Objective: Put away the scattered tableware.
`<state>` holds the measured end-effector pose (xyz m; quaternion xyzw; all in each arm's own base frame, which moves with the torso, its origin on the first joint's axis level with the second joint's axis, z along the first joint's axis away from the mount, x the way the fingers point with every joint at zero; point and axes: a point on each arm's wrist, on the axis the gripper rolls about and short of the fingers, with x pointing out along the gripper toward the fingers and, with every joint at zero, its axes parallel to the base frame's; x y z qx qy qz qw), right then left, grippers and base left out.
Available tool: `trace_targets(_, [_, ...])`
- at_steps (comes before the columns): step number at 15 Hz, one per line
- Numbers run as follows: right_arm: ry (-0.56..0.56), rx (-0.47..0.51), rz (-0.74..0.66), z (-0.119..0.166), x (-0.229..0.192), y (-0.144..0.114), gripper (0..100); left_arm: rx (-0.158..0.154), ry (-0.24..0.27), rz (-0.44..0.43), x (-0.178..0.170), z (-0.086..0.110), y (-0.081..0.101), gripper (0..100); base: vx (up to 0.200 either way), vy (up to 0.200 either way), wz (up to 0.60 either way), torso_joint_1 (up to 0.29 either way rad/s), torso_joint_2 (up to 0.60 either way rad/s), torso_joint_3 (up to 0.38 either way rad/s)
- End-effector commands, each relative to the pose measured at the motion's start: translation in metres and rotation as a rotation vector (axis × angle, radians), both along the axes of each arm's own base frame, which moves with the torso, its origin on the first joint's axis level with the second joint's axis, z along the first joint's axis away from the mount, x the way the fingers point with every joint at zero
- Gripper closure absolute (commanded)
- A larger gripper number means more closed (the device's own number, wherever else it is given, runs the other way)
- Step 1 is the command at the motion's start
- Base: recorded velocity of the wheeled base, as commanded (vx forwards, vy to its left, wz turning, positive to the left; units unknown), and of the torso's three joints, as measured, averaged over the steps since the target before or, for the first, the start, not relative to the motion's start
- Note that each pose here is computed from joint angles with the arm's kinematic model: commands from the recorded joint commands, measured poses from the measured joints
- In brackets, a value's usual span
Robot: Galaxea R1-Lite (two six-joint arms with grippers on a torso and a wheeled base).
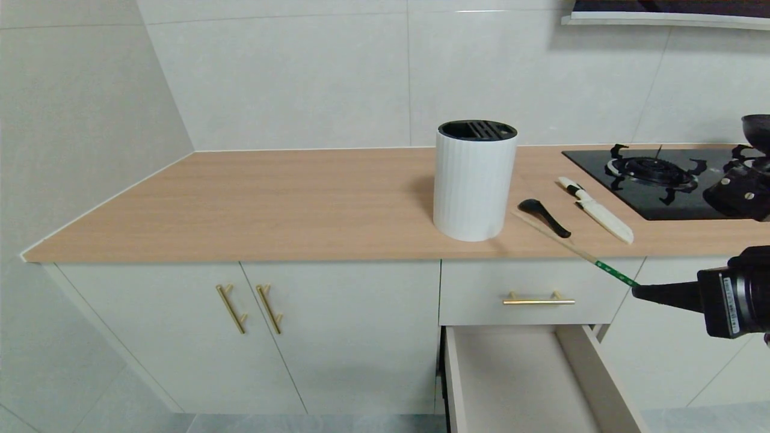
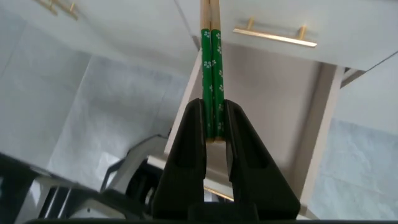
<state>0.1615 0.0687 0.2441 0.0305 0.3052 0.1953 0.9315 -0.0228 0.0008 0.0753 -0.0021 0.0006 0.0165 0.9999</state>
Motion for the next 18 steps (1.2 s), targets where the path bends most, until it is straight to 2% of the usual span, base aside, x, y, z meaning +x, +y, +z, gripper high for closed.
trace_targets(1, [0.022, -0.011, 0.045, -0.007, -0.004, 0.007, 100, 0.000, 0.000, 0.001, 0.000, 0.000, 0.000, 0, 0.000, 0.000, 0.00, 0.000, 0.00, 0.000])
trace_targets(13, [0.058, -0.044, 0.107, -0.019, -0.005, 0.017, 100, 0.000, 0.000, 0.001, 0.000, 0.000, 0.000, 0, 0.000, 0.000, 0.00, -0.002, 0.01, 0.004])
trace_targets(18, [0.064, -0.046, 0.113, -0.020, -0.005, 0.018, 100, 0.000, 0.000, 0.001, 0.000, 0.000, 0.000, 0, 0.000, 0.000, 0.00, -0.154, 0.38, 0.226])
